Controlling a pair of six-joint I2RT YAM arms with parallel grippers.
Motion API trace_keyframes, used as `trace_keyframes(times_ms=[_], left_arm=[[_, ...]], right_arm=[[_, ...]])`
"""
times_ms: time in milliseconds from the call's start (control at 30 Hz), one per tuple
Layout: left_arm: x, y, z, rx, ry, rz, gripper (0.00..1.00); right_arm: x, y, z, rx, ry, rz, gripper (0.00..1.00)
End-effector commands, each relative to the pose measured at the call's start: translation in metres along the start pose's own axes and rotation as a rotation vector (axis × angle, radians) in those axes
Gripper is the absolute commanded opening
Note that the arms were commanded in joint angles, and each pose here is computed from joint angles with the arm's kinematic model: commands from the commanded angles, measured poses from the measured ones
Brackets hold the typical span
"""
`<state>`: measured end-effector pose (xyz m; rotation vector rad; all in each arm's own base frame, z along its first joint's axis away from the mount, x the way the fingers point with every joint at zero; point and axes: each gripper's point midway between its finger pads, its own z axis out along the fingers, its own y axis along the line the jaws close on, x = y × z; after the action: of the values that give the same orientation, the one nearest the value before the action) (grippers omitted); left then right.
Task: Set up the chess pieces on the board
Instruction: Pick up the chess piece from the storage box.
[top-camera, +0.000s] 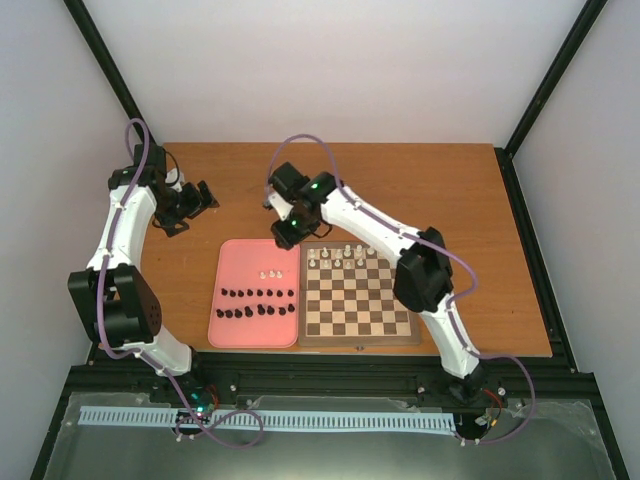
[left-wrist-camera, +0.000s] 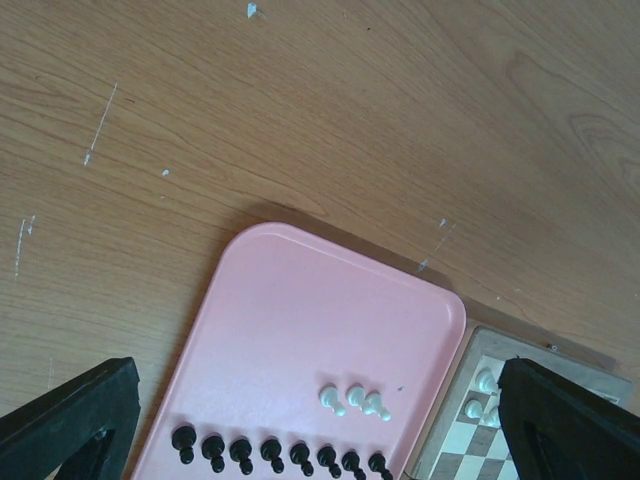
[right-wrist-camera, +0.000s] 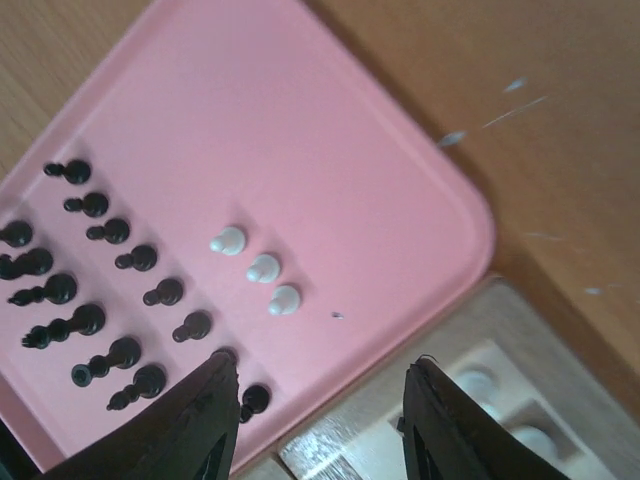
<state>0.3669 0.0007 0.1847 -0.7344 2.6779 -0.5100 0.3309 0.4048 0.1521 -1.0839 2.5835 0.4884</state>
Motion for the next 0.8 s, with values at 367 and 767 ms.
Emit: trace_keyframes(times_ms=[367,767], left_arm=[[-0.003,-0.009,-0.013,0.033,-0.041,0.022,1.00],[-0.003,-0.008,-0.014,0.031,-0.043,0.024,1.00]], right_arm=[[0.036,0.046,0.078,-0.091,0.185,-0.091,0.45],[0.055,0.034,0.101,-0.049,0.259,-0.063,0.42]])
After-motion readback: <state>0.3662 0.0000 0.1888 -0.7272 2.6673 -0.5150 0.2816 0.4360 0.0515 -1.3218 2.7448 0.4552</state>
